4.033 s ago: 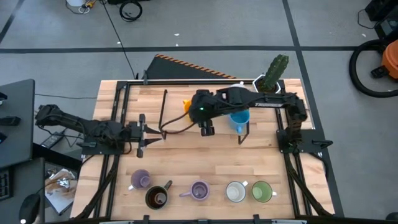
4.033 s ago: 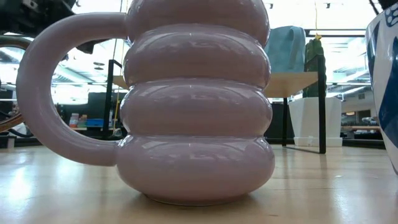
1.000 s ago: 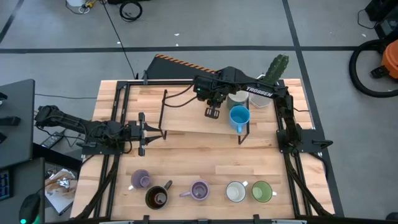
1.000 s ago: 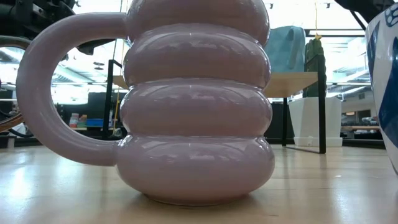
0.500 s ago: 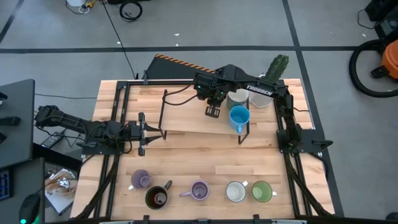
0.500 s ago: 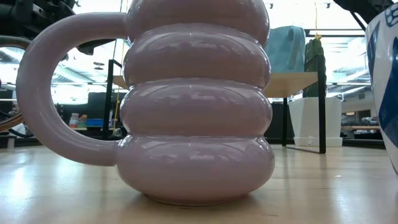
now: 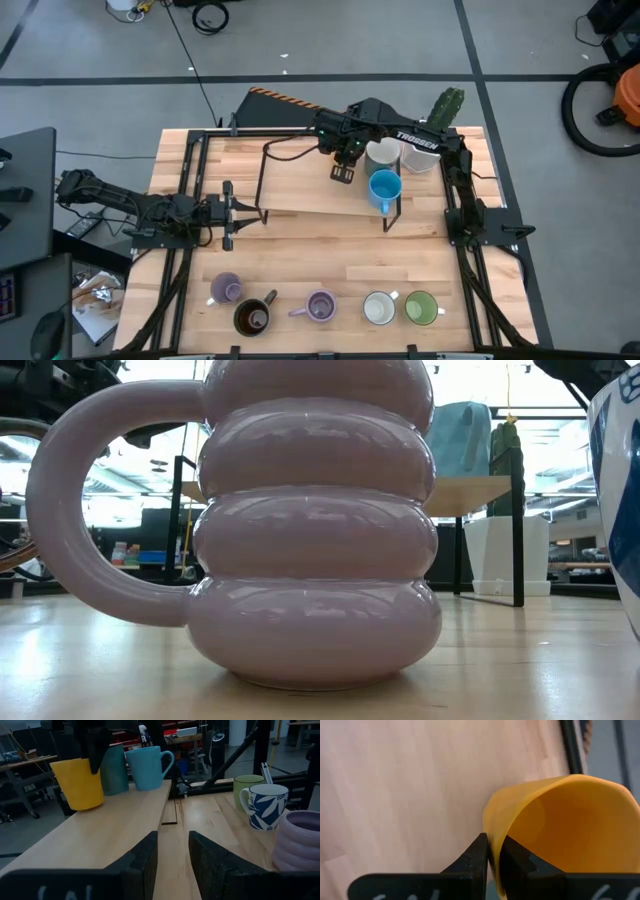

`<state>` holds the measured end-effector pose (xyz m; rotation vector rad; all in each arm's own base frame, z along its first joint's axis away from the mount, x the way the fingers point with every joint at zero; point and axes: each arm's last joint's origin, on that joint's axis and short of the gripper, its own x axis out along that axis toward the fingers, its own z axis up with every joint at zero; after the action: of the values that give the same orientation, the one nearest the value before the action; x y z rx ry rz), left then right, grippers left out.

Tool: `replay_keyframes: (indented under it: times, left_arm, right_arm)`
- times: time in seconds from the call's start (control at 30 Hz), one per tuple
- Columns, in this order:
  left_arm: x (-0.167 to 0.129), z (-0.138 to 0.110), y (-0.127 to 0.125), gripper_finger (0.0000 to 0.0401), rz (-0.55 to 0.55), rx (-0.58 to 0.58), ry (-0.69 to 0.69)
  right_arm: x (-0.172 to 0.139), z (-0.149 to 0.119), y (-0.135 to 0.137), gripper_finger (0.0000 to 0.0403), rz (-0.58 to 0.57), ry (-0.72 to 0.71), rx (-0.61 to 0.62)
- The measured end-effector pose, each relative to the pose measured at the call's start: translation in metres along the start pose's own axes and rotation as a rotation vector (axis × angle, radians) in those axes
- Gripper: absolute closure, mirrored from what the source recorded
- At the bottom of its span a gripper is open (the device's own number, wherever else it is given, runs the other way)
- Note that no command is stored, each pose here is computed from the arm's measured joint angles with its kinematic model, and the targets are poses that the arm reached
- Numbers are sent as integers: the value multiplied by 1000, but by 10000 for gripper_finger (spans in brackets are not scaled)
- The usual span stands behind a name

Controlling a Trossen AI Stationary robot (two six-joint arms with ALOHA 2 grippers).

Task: Place coffee mugs
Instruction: Put the yellow mug on the shelf

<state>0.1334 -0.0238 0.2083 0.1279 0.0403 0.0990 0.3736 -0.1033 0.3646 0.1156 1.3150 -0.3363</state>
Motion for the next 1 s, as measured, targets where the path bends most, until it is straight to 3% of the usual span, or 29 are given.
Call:
replay_keyframes:
  times: [0.5, 1.0]
  left_arm:
    - [0, 0, 0, 285, 0, 0, 0]
    - [0, 0, 0, 285, 0, 0, 0]
  right_arm:
    - [0, 0, 1, 350, 39, 1, 1]
    - [-2, -1, 10, 261, 45, -4, 8]
